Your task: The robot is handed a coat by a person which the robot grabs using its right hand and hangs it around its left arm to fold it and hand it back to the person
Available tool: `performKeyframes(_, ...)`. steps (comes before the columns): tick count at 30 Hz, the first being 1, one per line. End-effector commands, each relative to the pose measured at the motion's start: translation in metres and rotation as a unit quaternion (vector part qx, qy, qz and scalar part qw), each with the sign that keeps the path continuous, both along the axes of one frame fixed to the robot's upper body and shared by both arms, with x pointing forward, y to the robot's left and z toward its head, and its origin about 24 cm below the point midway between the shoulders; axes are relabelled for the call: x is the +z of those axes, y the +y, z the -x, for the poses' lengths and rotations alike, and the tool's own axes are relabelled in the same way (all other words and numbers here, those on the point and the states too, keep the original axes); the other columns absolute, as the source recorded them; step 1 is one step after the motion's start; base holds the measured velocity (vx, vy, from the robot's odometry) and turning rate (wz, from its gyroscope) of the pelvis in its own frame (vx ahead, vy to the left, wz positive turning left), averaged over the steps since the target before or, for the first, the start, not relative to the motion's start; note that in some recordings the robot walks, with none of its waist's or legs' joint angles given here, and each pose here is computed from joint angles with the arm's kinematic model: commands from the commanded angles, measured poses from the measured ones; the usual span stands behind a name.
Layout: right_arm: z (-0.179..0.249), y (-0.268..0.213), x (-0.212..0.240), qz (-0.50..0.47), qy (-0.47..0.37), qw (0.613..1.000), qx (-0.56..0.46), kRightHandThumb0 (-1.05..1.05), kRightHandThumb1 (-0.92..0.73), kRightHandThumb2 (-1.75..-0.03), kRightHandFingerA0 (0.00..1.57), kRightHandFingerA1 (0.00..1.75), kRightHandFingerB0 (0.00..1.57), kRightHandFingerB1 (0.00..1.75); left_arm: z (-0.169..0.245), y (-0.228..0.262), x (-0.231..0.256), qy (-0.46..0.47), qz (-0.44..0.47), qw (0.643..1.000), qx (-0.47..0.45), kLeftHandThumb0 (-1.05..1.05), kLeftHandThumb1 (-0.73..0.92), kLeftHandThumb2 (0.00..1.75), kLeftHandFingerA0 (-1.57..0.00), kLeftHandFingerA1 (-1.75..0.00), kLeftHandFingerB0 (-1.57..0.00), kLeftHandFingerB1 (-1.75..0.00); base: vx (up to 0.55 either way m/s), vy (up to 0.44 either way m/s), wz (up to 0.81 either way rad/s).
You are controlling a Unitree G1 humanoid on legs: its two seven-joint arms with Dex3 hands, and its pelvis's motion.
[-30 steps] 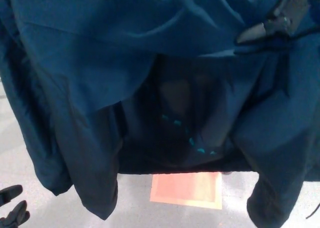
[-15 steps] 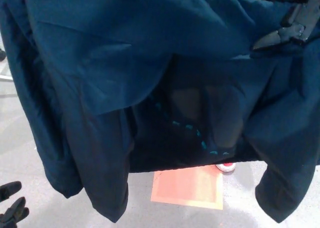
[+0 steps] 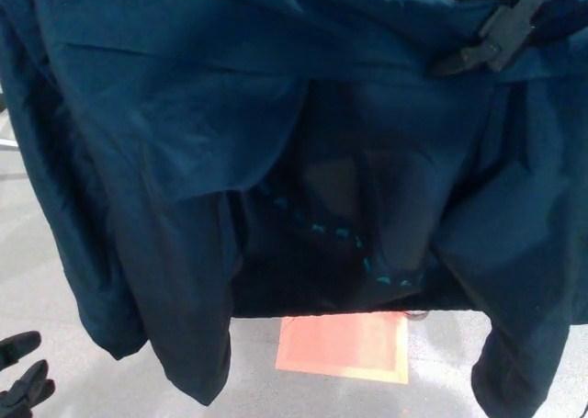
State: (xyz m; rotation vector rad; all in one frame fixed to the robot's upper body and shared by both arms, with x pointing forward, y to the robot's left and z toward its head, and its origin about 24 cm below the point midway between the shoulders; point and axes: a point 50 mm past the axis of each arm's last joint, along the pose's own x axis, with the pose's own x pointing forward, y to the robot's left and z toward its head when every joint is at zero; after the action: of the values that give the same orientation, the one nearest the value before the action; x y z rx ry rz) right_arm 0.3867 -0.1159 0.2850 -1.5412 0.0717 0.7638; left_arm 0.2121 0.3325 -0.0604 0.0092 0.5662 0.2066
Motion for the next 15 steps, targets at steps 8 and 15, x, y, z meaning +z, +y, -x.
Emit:
performKeyframes(8, -0.018, 0.011, 0.003, -0.044, -0.258, 0.964, 0.039, -0.25, -0.70, -0.60, 0.90, 1.13, 0.88, 0.70, -0.002, 0.009, 0.014, -0.047, 0.004, 0.999, -0.025, -0.47, 0.68, 0.61, -0.50, -0.42, -0.40, -0.37, 0.00, 0.000, 0.00)
performKeyframes(15, -0.023, 0.020, 0.029, -0.019, -0.374, 0.927, 0.019, -0.36, -0.83, -0.65, 0.77, 1.17, 0.71, 0.78, -0.007, -0.002, 0.019, -0.083, 0.034, 0.994, -0.059, -0.40, 0.72, 0.61, -0.50, -0.43, -0.41, -0.38, 0.00, 0.000, 0.00)
